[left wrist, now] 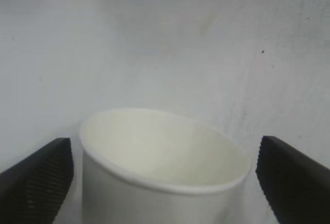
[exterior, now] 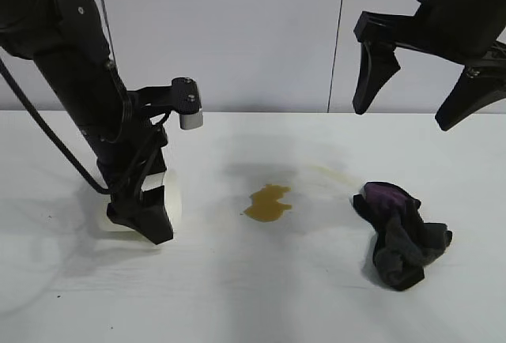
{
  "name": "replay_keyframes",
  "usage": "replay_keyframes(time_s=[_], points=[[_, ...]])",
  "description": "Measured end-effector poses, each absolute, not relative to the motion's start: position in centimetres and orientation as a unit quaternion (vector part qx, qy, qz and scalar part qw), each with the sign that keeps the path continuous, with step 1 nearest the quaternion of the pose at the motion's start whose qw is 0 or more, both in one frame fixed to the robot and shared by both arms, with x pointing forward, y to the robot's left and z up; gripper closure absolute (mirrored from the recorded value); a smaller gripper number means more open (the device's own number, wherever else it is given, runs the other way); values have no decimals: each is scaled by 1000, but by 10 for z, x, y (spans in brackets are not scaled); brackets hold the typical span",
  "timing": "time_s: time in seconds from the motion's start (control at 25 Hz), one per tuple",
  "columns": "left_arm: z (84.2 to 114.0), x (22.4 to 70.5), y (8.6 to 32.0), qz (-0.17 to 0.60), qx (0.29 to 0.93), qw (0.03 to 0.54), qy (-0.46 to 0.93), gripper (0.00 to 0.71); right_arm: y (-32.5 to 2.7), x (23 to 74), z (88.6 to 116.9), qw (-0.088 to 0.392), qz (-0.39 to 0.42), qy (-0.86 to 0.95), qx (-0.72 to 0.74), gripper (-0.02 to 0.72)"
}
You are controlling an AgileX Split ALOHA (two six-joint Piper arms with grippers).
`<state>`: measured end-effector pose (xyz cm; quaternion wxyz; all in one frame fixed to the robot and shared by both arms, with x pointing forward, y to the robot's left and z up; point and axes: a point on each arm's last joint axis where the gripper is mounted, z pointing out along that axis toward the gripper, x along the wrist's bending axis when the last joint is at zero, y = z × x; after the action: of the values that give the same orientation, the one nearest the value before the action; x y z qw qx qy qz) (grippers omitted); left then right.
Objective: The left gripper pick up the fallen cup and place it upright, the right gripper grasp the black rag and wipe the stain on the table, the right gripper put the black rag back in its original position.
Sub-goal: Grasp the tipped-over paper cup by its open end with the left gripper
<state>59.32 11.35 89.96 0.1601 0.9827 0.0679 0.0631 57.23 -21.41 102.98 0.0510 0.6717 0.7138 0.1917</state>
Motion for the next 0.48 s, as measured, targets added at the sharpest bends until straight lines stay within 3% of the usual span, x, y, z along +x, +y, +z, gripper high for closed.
replay_keyframes(time_s=[0.16,0.48], points=[[899,593,113,63,983,159,63,169,-214,572,1030,51,192,714,672,63],[906,592,112,71,982,166,49,201,-214,572,1030,52,192,716,669,63]])
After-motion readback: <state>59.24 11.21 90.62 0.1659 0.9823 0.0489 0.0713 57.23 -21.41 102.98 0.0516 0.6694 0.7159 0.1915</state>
